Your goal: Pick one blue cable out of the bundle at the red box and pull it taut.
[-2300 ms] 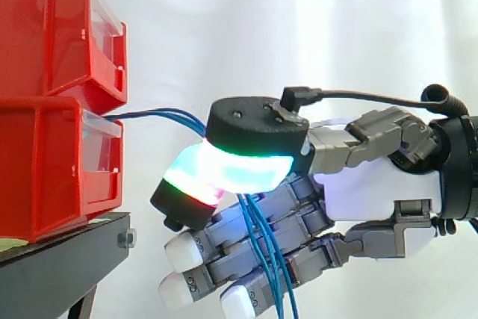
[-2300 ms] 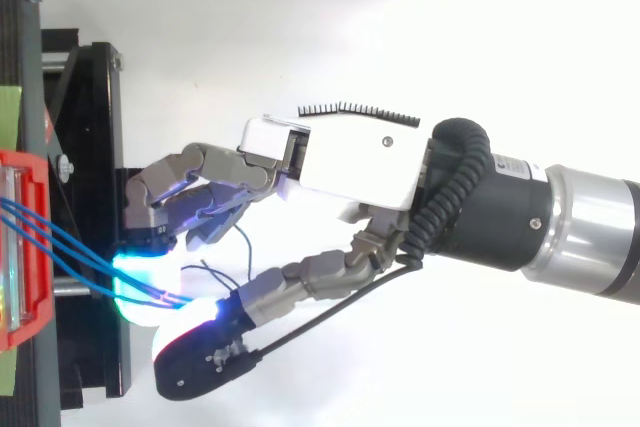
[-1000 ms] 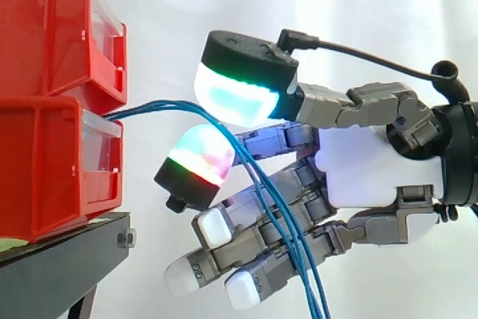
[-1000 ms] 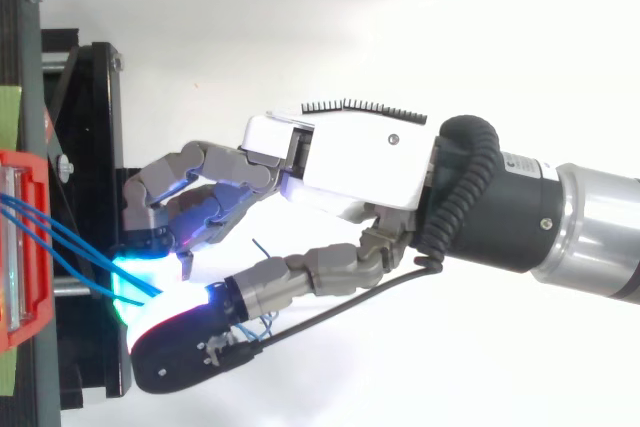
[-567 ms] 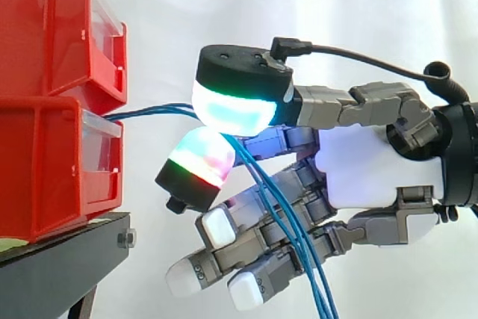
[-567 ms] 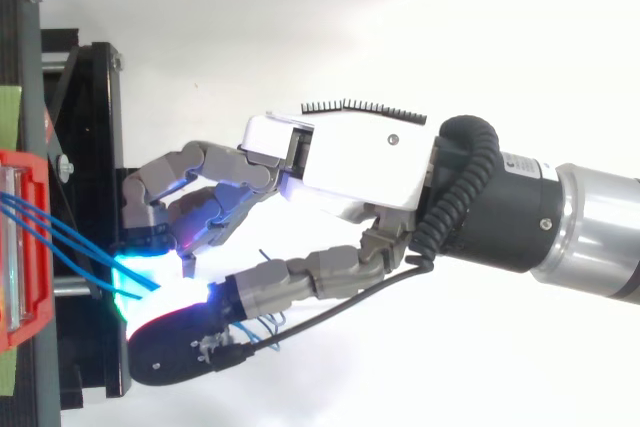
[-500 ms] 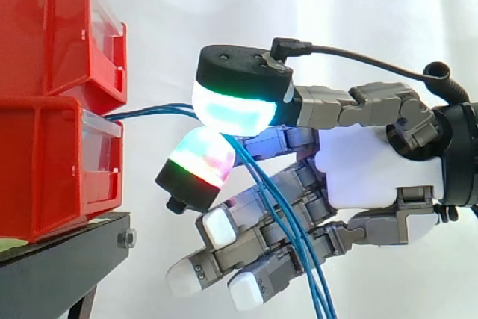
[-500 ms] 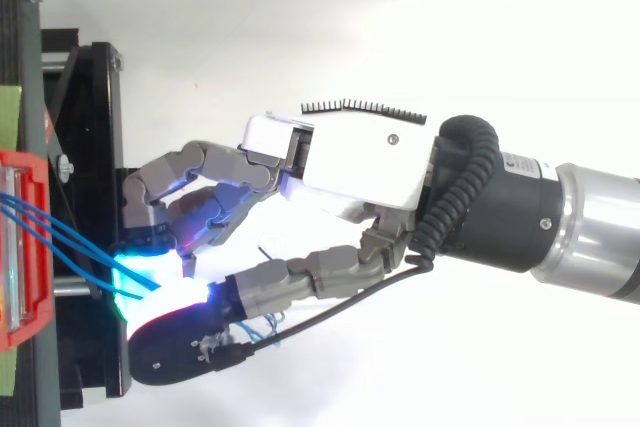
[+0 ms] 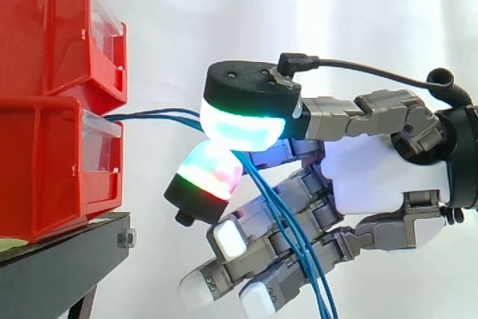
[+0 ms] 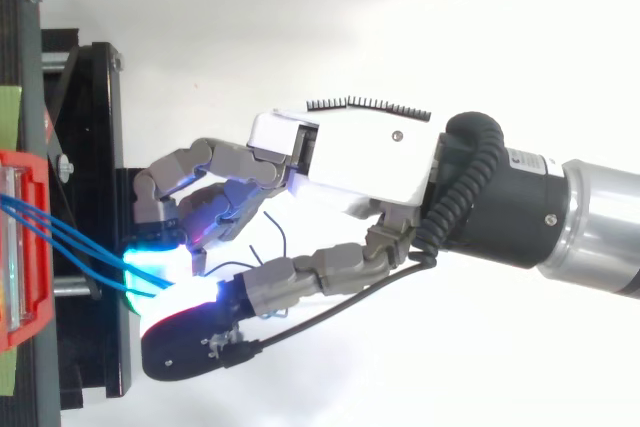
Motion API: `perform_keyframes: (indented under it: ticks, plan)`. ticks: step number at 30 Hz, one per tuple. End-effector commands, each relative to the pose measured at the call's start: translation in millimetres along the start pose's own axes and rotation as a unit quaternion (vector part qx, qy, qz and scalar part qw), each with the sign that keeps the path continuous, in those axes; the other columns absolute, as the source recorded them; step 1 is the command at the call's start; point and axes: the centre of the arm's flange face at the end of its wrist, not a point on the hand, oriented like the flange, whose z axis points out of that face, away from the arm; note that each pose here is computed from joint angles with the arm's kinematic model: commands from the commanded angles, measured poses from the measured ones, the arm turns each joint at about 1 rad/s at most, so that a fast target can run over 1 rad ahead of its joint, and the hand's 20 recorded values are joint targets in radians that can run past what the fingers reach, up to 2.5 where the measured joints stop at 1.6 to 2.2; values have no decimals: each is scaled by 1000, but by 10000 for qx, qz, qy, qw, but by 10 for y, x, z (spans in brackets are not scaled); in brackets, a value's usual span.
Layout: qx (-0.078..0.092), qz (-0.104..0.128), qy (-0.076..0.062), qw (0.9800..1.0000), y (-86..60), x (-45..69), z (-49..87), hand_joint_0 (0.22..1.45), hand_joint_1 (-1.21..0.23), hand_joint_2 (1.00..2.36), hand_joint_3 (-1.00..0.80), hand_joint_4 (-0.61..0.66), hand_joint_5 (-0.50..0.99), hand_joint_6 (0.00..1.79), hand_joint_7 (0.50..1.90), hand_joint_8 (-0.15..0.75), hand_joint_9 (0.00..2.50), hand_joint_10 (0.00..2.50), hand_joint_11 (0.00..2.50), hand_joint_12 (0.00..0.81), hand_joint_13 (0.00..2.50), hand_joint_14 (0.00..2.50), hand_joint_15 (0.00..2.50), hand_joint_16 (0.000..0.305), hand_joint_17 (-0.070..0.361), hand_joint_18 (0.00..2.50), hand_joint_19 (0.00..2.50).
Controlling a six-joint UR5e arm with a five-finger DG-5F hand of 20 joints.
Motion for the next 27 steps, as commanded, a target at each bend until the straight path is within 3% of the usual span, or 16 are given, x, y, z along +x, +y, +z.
perform_keyframes:
  ticks: [1, 7, 13, 15, 21, 27]
  plan:
    - [38, -12, -3, 10000, 8, -24, -10, 648, -951, 1019, -213, 60, -193, 896, 1171, 333, 793, 17, 901, 408, 623, 7, 236, 54, 122, 746, 339]
    - [52, -18, -2, 10000, 5, -25, -13, 655, -980, 1000, -497, 80, -197, 885, 1140, 331, 770, 16, 885, 408, 606, 7, 234, 54, 122, 728, 335]
    - [53, -17, -10, 10000, 4, -36, -11, 531, -927, 1000, -500, 94, -199, 878, 1080, 342, 765, 16, 875, 419, 601, 7, 242, 57, 128, 731, 355]
    - [60, -20, -9, 10000, -8, -34, -9, 504, -835, 1000, -500, 111, -188, 866, 1085, 355, 789, 15, 876, 431, 613, 7, 244, 59, 133, 743, 369]
    - [60, -28, -9, 10000, -8, -34, -9, 508, -670, 1000, -500, 111, -166, 838, 1081, 360, 828, 14, 830, 436, 634, 7, 255, 60, 134, 751, 396]
    - [61, -20, -17, 10000, -9, -46, -7, 521, -618, 1003, -473, 101, -163, 822, 1106, 352, 843, 16, 824, 435, 642, 7, 256, 59, 132, 750, 409]
